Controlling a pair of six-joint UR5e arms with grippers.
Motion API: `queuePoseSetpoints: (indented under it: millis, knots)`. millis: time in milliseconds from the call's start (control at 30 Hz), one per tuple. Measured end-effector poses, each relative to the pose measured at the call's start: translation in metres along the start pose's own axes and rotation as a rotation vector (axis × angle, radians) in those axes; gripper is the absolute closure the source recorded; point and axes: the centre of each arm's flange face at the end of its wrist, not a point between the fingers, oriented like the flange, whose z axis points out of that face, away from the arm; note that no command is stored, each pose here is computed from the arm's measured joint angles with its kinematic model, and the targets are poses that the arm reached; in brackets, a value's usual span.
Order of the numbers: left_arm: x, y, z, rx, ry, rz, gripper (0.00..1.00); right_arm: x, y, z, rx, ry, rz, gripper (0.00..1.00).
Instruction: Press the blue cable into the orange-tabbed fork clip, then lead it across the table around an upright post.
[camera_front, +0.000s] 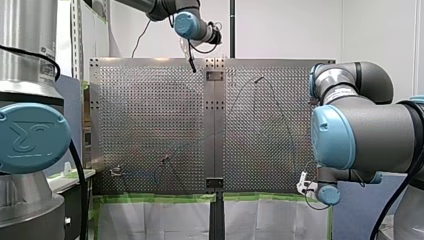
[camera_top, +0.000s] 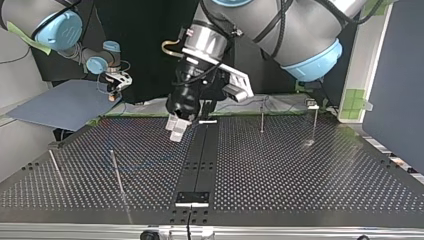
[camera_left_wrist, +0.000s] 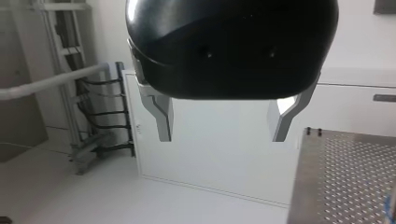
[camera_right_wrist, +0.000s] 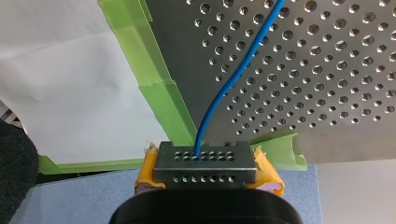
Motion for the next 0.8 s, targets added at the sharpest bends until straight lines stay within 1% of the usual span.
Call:
queuePoseSetpoints:
  millis: [100, 233, 533, 800]
  knots:
    - [-0.001, 0.002, -0.006, 0.004, -0.015, -0.011, 0.0, 0.0, -0.001, 0.0, 0.005, -0.002, 0.0, 1.0]
    - [0.006, 0.005, -0.009, 0.005, -0.021, -0.017, 0.0, -0.001, -0.001, 0.0, 0.008, -0.003, 0.0, 1.0]
    - [0.033, 0.013, -0.018, 0.006, -0.021, -0.034, 0.0, -0.001, -0.002, 0.0, 0.009, -0.004, 0.0, 1.0]
    - [0.057, 0.022, -0.028, -0.004, -0.024, -0.051, 0.0, -0.001, -0.002, 0.0, 0.009, -0.004, 0.0, 1.0]
